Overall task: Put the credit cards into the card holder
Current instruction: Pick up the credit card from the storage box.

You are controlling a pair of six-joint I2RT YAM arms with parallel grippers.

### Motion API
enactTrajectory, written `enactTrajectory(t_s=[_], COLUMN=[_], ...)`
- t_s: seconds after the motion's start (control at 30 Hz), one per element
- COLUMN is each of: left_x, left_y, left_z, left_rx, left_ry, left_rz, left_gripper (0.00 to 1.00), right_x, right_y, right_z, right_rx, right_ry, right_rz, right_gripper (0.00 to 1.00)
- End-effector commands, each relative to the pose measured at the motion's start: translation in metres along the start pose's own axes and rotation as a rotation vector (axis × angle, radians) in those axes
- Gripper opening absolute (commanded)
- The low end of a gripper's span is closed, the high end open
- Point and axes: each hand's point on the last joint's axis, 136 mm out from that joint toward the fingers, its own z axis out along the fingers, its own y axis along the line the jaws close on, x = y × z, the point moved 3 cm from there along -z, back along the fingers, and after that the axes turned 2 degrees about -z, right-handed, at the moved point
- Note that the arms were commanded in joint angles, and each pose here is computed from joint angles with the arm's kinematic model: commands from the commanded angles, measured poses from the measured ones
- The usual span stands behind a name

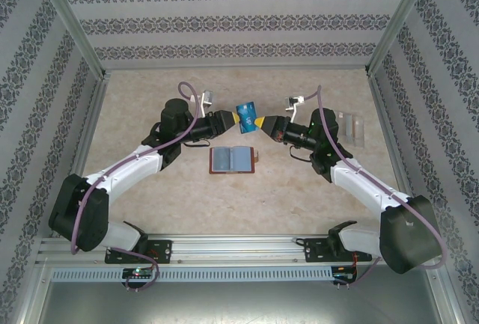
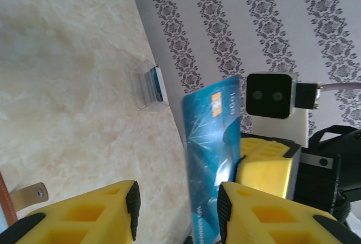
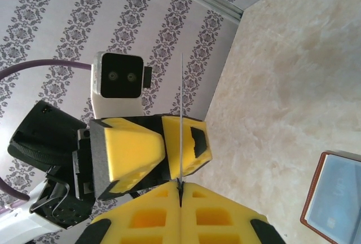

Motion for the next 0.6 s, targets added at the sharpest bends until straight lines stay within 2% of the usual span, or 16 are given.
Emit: enactTrajectory(t_s=[0.0, 0.13, 0.3, 0.5, 0.53, 0.57], left_x=[-0.002, -0.003, -0.004, -0.005, -0.005, -0.005], left_y=[-0.028, -0.030, -0.028, -0.030, -0.031, -0.033], left_z=[-0.006, -0.006, -0.002, 0.000, 0.000, 0.000], left_rx=[0.098, 0.103, 0.094, 0.119, 0.124, 0.129], left_ry=[-0.015, -0.012, -0.002, 0.002, 0.001, 0.002], left_rz=[0.035, 0.035, 0.028, 0.026, 0.030, 0.036], left_gripper=[0.43, 0.40, 0.28, 0.05, 0.02, 0.00], right_x=[-0.003, 0.002, 0.003, 0.005, 0.005, 0.005], right_y=[0.018, 0.025, 0.031, 0.023, 0.021, 0.020], right_z=[0.002, 0.007, 0.009, 0.017, 0.018, 0.019], right_rx=[-0.050, -0.081, -0.114, -0.114, -0.110, -0.106], right_ry=[-0.013, 0.012, 0.017, 0.041, 0.043, 0.048], right_rz=[-0.074, -0.089, -0.078, -0.044, -0.037, -0.028], right_gripper=[0.00, 0.00, 0.00, 0.00, 0.02, 0.16])
